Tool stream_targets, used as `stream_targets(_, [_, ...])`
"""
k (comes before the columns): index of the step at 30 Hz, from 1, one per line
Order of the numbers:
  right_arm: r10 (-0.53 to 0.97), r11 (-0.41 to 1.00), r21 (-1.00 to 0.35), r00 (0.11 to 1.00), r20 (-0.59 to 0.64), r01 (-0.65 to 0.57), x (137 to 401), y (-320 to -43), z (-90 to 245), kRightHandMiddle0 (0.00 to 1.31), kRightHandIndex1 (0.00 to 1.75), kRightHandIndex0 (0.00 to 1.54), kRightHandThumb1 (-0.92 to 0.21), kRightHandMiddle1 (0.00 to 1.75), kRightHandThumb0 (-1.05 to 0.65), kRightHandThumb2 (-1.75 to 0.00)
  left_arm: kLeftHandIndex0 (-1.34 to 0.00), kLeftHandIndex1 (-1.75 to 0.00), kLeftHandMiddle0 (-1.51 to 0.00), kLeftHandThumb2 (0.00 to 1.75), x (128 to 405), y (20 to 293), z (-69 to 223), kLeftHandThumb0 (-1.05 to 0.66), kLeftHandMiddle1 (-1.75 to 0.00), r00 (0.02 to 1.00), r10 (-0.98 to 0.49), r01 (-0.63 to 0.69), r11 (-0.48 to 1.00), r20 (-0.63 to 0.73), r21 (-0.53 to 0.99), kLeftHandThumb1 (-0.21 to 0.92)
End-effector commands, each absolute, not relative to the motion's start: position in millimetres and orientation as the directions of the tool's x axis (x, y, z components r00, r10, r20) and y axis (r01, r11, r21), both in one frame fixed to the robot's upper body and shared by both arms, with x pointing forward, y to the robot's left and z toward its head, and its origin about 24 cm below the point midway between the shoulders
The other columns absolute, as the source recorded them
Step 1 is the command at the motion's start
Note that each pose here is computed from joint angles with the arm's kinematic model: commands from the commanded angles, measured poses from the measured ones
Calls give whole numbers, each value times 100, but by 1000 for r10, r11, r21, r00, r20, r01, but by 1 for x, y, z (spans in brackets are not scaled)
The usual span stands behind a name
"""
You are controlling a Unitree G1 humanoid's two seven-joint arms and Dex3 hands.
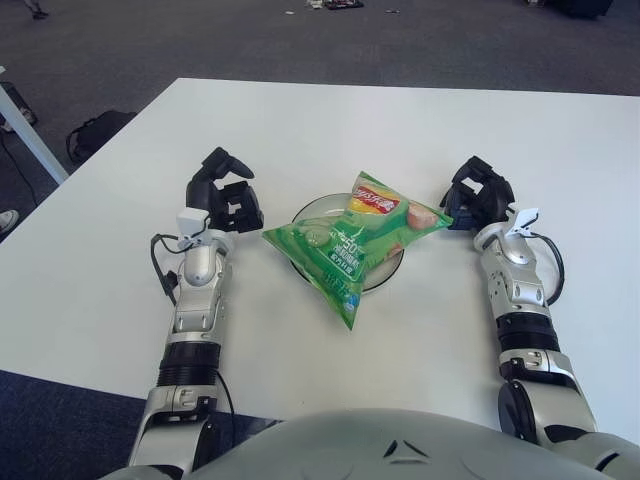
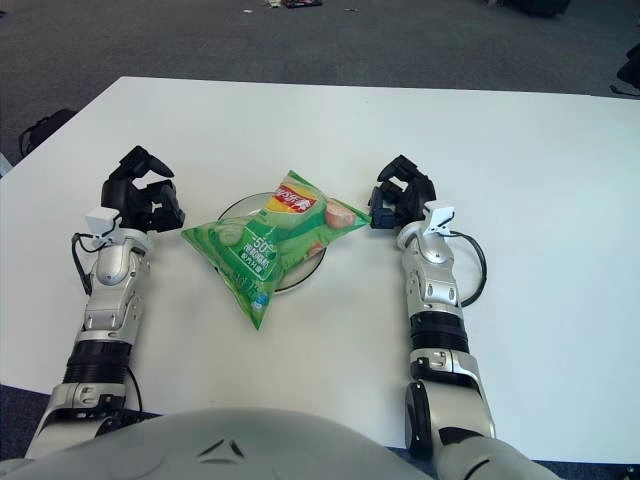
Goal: Put the snack into the plate.
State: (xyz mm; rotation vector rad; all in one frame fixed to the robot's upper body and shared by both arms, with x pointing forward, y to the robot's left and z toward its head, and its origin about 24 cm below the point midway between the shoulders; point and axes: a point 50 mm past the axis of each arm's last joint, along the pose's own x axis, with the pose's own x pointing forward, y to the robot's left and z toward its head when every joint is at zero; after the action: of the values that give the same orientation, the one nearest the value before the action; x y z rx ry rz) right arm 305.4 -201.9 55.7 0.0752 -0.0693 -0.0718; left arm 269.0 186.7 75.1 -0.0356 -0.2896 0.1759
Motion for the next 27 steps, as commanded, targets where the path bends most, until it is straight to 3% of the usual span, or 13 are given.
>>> stream_targets(1, [-96,989,105,993,-74,104,282,-198,16,71,166,92,9,175,-1,-175,-73,-175,-141,148,247,182,35,-54,-175,969,225,-216,972,102,-88,18])
stream_targets(13, [-141,983,117,989,-35,144,269,-199,13,73,161,95,11,175,-1,-175,-74,-175,-141,150,247,179,36,-54,-175,971,223,-215,972,88,-96,17])
stream_targets(27, [-116,987,133,978,176,93,254,-196,17,72,165,93,10,175,-1,-175,-75,-175,-142,151,250,173,44,-55,-175,971,219,-213,974,93,-70,16])
